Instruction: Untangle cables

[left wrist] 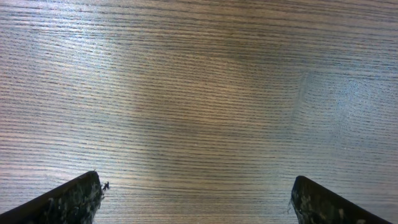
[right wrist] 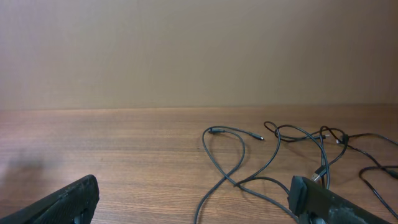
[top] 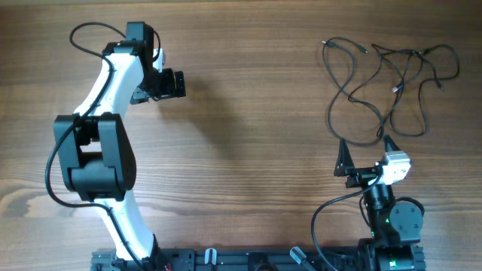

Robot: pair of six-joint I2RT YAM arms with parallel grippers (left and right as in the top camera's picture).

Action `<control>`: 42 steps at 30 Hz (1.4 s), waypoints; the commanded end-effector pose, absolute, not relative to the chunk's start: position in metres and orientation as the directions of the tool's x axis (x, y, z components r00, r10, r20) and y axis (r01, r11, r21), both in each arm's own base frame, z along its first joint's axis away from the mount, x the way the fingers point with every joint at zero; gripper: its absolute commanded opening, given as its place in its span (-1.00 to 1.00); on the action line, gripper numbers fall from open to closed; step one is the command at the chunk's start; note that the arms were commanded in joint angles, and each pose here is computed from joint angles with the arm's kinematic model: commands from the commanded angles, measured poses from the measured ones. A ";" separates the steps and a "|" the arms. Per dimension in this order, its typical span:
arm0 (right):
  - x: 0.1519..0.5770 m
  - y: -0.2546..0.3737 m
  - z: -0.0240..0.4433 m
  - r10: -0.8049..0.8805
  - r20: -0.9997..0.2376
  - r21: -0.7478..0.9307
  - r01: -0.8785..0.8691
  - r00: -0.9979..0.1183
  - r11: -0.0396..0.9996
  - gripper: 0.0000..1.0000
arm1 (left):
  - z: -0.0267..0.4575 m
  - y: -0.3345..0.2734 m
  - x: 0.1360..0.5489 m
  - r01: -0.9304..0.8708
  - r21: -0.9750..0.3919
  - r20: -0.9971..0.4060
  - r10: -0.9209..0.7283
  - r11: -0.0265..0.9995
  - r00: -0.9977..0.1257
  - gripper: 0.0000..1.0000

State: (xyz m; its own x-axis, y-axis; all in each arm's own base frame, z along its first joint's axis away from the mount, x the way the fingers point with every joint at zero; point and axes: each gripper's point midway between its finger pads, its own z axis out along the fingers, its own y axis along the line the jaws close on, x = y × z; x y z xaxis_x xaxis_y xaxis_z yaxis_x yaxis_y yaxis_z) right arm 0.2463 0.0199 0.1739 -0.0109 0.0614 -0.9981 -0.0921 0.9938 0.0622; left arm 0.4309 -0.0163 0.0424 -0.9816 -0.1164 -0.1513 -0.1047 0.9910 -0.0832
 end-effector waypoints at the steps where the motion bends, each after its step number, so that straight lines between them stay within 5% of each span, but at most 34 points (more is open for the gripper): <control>1: 0.246 0.016 0.176 0.052 -0.999 0.052 -0.073 0.000 0.996 0.99 | 0.039 -0.019 0.428 -0.099 -0.073 -0.141 -0.108 0.992 -0.984 1.00; 16: 0.246 0.016 0.176 0.053 -0.999 0.053 -0.073 0.000 0.996 0.99 | 0.135 -0.081 0.427 0.064 -0.099 -0.364 0.024 0.993 -0.931 1.00; 33: 0.246 0.016 0.176 0.053 -0.999 0.053 -0.073 0.000 0.996 0.99 | 0.292 -0.065 0.389 0.110 -0.054 -0.699 0.041 0.992 -0.714 1.00; 42: 0.246 0.016 0.176 0.052 -0.999 0.052 -0.073 0.000 0.996 0.99 | 0.305 -0.058 0.365 0.103 -0.040 -0.725 0.043 0.994 -0.688 1.00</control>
State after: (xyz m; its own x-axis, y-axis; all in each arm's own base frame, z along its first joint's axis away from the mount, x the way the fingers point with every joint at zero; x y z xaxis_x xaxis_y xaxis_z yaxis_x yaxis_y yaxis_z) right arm 0.2463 0.0199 0.1739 -0.0109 0.0614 -0.9981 -0.0921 0.9938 0.0622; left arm 0.3648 -0.0626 0.3164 -0.6863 0.0210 -0.7271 0.1057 0.9919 -0.0711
